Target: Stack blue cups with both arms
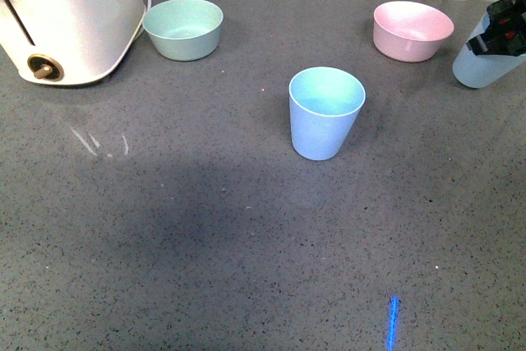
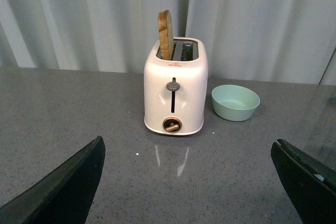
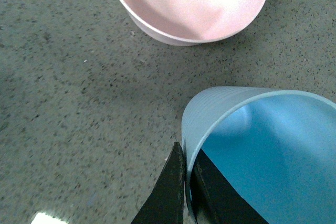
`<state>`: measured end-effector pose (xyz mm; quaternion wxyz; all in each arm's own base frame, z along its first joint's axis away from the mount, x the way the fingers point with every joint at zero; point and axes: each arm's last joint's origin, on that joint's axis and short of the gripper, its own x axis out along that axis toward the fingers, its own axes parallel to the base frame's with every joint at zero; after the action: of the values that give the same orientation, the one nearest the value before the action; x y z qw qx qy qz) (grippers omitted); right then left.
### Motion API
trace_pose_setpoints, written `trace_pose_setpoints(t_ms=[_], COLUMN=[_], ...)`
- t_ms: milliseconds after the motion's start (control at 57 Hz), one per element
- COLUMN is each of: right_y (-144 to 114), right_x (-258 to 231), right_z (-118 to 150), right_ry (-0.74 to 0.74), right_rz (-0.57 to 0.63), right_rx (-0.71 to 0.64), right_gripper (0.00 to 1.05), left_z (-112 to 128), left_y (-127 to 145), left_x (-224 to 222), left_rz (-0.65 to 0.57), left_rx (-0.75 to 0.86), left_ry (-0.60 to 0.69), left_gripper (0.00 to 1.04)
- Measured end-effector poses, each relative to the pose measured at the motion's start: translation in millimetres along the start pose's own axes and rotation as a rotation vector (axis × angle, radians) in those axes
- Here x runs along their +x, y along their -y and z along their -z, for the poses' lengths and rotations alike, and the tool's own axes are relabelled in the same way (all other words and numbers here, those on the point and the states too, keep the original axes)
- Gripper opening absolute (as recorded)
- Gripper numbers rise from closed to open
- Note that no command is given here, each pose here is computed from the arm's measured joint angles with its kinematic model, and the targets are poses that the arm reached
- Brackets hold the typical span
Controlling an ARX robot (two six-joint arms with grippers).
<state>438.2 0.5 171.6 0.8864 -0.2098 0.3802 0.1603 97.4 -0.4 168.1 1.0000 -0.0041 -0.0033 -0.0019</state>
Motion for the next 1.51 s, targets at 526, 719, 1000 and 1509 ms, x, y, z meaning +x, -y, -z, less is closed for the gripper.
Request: trace_pose_setpoints(t_ms=[526,719,1000,1509], right_y=[-127,-150,-164,-127], right_x=[-119,-106,-79,-133], right_z=[-44,-43,-35,-29], right_ry=[0.246,0.199,0.114,0.399], right_rz=[-0.397,-0.425,-0.427,-0.282], right_rx=[-0.273,-0.301,-0.310,-0.051], right_gripper=[0.02,0.02,0.02,0.90], left_z=[0,0,0,0], left_y=[0,0,0,0], left_x=[0,0,0,0], left_rz=[0.000,0.000,0.000,0.000], left_rx=[0.000,0.000,0.000,0.000], left_ry=[0.000,0.000,0.000,0.000], left_gripper=[0.96,0.96,0.96,0.96])
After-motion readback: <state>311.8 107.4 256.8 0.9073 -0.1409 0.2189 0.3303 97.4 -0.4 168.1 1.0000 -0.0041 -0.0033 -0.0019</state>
